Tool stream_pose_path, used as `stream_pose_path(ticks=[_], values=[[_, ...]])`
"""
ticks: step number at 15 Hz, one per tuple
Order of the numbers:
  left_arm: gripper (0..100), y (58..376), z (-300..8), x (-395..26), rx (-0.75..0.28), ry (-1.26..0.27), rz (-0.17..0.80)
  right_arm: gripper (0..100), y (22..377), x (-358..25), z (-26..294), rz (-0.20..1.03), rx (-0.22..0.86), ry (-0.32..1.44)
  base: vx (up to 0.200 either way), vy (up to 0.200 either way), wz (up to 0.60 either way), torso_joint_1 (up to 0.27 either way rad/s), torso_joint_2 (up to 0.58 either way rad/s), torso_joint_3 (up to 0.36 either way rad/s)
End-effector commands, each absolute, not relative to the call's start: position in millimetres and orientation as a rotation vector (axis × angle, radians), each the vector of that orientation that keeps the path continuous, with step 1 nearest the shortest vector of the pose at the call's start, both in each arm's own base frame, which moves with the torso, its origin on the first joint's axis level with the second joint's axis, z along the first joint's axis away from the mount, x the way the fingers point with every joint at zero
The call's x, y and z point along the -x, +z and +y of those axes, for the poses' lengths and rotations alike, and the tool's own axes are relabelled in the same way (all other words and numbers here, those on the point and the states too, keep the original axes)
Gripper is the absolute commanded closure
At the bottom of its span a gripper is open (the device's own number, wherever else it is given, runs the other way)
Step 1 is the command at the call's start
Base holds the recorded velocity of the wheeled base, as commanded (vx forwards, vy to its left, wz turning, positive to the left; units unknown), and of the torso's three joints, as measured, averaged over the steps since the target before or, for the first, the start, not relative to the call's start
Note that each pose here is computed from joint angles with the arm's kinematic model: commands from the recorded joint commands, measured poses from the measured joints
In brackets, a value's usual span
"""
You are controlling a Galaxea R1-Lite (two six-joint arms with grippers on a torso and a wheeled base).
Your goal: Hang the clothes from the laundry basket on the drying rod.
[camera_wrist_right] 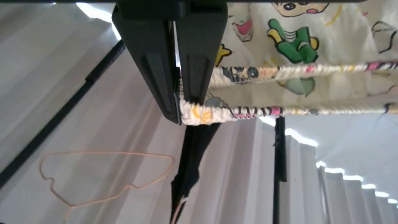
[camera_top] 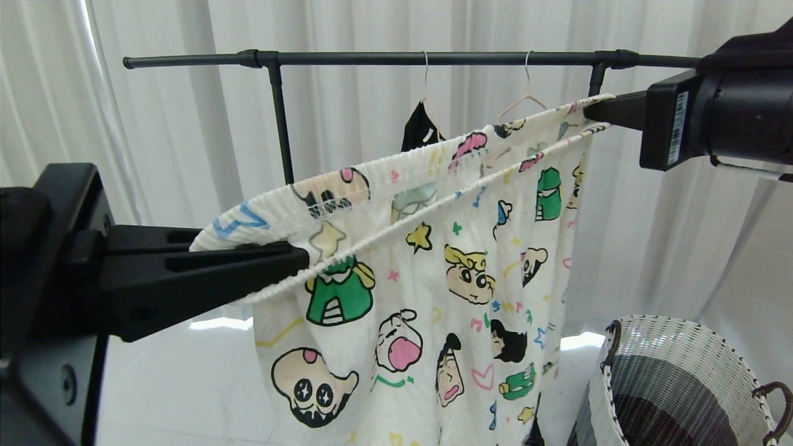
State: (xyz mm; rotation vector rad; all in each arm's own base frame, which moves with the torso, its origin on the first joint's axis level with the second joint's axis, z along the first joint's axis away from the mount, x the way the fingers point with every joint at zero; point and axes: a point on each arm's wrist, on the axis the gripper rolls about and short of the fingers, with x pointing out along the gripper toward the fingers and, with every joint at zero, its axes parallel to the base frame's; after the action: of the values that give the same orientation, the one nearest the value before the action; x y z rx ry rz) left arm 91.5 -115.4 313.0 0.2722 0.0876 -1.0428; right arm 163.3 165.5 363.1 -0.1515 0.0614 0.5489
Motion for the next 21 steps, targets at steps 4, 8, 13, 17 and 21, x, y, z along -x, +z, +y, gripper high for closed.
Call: stream_pose_path(ticks=[4, 8, 13, 17, 21], values=[[100, 314.8, -118.3, -79.7, -0.283, -1.063, 0.065, 100, 357.7, -169.9, 173.6, 0.076, 0.189, 0.557, 0.0, 0.0, 0.0, 0.0, 0.0, 0.0], [100, 314.4, -118.9, -80.6, -0.283, -1.059, 0.069, 100, 359.4, -167.5, 170.8, 0.069, 0.186, 0.553, 0.0, 0.0, 0.0, 0.0, 0.0, 0.0], [100, 313.7, -121.9, -118.1, -0.299, -0.822, 0.134, 100, 364.6, -133.9, 135.8, 0.126, 0.23, 0.564, 0.0, 0.0, 0.0, 0.0, 0.0, 0.0], [100, 320.6, -145.3, -164.6, -0.326, -0.614, 0.179, 100, 357.1, -105.6, 131.7, 0.176, 0.289, 0.667, 0.0, 0.0, 0.0, 0.0, 0.0, 0.0], [100, 321.9, -147.5, -167.9, -0.328, -0.589, 0.178, 100, 351.7, -107.3, 135.2, 0.185, 0.313, 0.67, 0.0, 0.0, 0.0, 0.0, 0.0, 0.0]])
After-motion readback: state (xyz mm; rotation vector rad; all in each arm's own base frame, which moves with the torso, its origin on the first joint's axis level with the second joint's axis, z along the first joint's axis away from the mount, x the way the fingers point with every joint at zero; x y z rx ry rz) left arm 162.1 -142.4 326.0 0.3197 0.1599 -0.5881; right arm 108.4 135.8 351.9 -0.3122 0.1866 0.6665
